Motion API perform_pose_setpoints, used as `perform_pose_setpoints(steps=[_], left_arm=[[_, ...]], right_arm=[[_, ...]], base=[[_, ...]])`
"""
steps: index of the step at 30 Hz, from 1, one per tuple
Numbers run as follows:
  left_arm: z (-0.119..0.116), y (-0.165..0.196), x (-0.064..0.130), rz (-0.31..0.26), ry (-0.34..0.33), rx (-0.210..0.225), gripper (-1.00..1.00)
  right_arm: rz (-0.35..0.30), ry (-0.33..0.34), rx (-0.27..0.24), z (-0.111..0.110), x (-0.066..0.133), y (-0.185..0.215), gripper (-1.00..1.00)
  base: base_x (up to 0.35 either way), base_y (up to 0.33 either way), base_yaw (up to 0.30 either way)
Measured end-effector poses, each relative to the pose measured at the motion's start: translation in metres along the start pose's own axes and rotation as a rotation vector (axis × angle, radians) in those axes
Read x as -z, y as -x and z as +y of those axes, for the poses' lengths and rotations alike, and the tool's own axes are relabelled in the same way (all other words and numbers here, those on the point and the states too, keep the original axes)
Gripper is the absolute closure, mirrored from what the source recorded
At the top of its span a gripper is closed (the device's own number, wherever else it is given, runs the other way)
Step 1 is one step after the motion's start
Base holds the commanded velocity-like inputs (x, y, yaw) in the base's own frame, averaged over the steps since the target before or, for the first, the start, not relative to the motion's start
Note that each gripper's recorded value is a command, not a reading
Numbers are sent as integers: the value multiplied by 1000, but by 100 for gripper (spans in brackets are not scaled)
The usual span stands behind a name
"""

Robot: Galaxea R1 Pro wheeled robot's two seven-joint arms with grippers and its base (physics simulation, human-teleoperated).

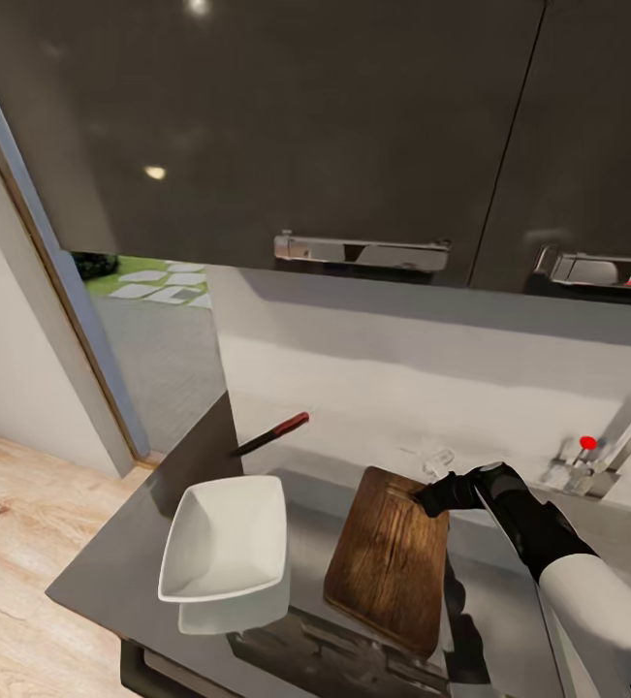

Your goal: In the kitchen, take the Vidalia onion out of the sink, dice it on the chopping board with the paring knife, put the diced onion into the bowl on the countertop, then place both the paring knife and the chopping board into the sink.

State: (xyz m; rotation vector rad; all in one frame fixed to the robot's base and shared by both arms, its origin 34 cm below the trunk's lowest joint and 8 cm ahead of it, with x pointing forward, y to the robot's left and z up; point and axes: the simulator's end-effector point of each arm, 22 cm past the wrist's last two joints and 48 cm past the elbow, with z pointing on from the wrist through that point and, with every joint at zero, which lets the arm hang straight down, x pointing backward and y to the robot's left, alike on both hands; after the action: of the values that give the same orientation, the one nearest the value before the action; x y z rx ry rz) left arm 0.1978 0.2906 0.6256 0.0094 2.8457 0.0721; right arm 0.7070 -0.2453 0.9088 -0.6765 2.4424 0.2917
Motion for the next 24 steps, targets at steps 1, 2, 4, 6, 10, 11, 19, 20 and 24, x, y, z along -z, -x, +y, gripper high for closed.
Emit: perform_pose_setpoints(steps=[1,2,4,6,10,11,19,20,24], left_arm=[[0,1,0,-2,0,0,-100],[0,1,0,-3,0,0,-100],[0,2,0,-6,0,0,-100],[0,4,0,-9,0,0,-100],[0,6,-1,-15,0,0,-100],[0,7,-1,-17,0,0,-100],[0,12,-1,-29,0,0,-100],[0,12,-1,-30,0,0,-100],[0,14,-1,-36,0,0,-100]], right_arm=[[-1,-1,2,0,1,1,100],[-2,-3,4,-1,1,1,100],[-4,-7,8,-1,3,2,100],[-7,-9,10,-2,4,4,100],[-12,-12,12,-2,6,6,100],[-13,-13,13,-2,7,7,100],[-17,-18,11,-3,13,10,100],[-17,-19,11,-2,13,11,100],[-22,-21,12,-2,16,13,100]], base=[[0,0,0],[0,0,0],[0,0,0],[-95,0,0],[-232,0,0],[-295,0,0],[-326,0,-43],[-335,0,-132],[-258,0,-165]])
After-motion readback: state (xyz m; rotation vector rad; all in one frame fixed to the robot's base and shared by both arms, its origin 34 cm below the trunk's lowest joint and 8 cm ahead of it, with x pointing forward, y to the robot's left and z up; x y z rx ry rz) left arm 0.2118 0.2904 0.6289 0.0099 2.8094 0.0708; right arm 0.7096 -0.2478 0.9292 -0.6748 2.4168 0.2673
